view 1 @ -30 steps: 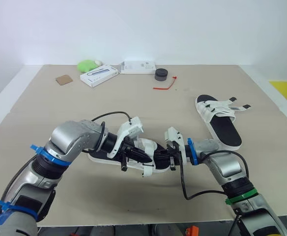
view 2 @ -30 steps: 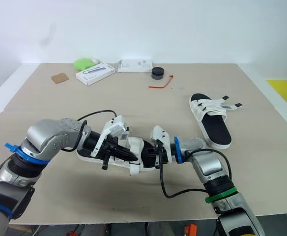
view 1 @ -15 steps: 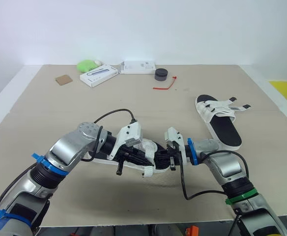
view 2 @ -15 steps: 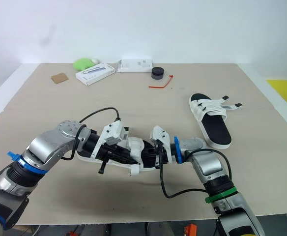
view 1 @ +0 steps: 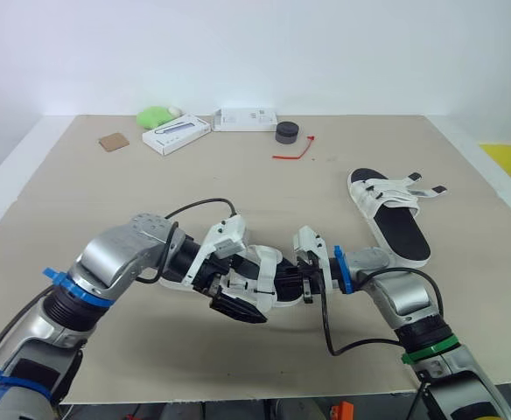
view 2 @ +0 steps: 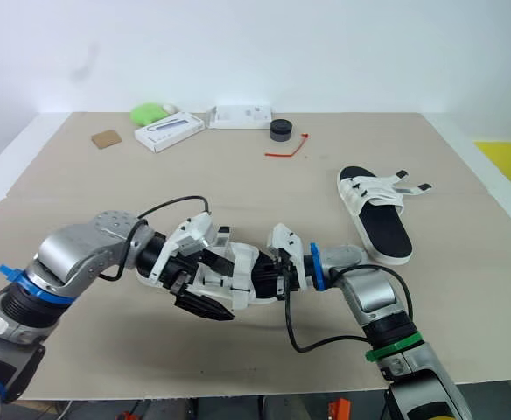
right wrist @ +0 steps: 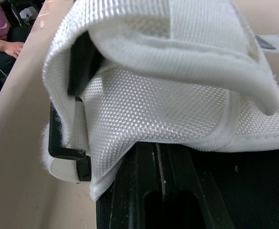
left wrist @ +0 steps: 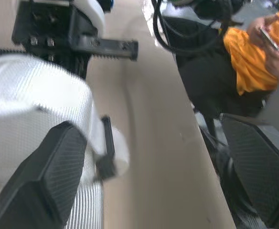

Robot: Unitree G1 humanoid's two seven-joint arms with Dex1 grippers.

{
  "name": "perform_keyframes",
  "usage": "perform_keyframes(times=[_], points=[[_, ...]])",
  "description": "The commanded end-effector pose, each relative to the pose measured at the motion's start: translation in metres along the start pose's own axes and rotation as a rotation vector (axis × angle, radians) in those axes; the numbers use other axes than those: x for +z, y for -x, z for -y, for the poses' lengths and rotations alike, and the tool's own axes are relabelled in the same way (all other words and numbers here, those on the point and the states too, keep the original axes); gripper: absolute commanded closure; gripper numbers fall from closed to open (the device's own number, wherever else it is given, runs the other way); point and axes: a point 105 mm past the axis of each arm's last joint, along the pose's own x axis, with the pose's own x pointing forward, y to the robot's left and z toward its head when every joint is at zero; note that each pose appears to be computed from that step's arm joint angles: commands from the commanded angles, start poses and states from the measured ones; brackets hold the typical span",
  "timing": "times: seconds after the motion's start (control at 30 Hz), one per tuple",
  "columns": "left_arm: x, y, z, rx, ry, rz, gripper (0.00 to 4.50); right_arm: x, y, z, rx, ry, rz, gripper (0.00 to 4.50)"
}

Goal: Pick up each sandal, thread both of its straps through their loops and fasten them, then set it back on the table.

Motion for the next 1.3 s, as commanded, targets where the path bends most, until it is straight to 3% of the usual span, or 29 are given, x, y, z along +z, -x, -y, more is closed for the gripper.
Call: perform_keyframes(times=[0.03,0.27,0.4,0.5,0.67,0.83,1.0,1.3], points=[[-0.007,0.008,0.002,0.008,0.012,-0.071,0.05,-0.04,0.003,0.0,-0.032,-0.124,-0.119,4.5],[0.001,0.031,-0.008,0.126,-0.006,-0.091,0.05,-0.04,0.003,0.0,-0.034,-0.13,-0.113,4.5],[0.028,0.044,-0.007,0.171,-0.046,0.023,0.05,-0.042,0.003,-0.001,-0.035,-0.133,-0.115,4.5],[0.041,0.049,0.015,0.107,-0.052,0.148,0.05,-0.042,0.003,-0.001,-0.034,-0.135,-0.114,4.5],[-0.012,0.031,0.042,0.08,-0.017,0.121,0.05,-0.04,0.002,-0.001,-0.026,-0.134,-0.116,4.5],[-0.048,0.022,0.034,0.218,-0.044,0.12,0.05,-0.04,0.002,-0.002,-0.018,-0.136,-0.12,4.5],[-0.056,0.009,0.017,0.34,-0.074,0.177,0.05,-0.043,0.004,-0.007,-0.012,-0.144,-0.126,4.5],[-0.06,-0.003,0.018,0.223,-0.012,0.18,0.05,-0.042,0.006,-0.006,-0.02,-0.148,-0.13,4.5]])
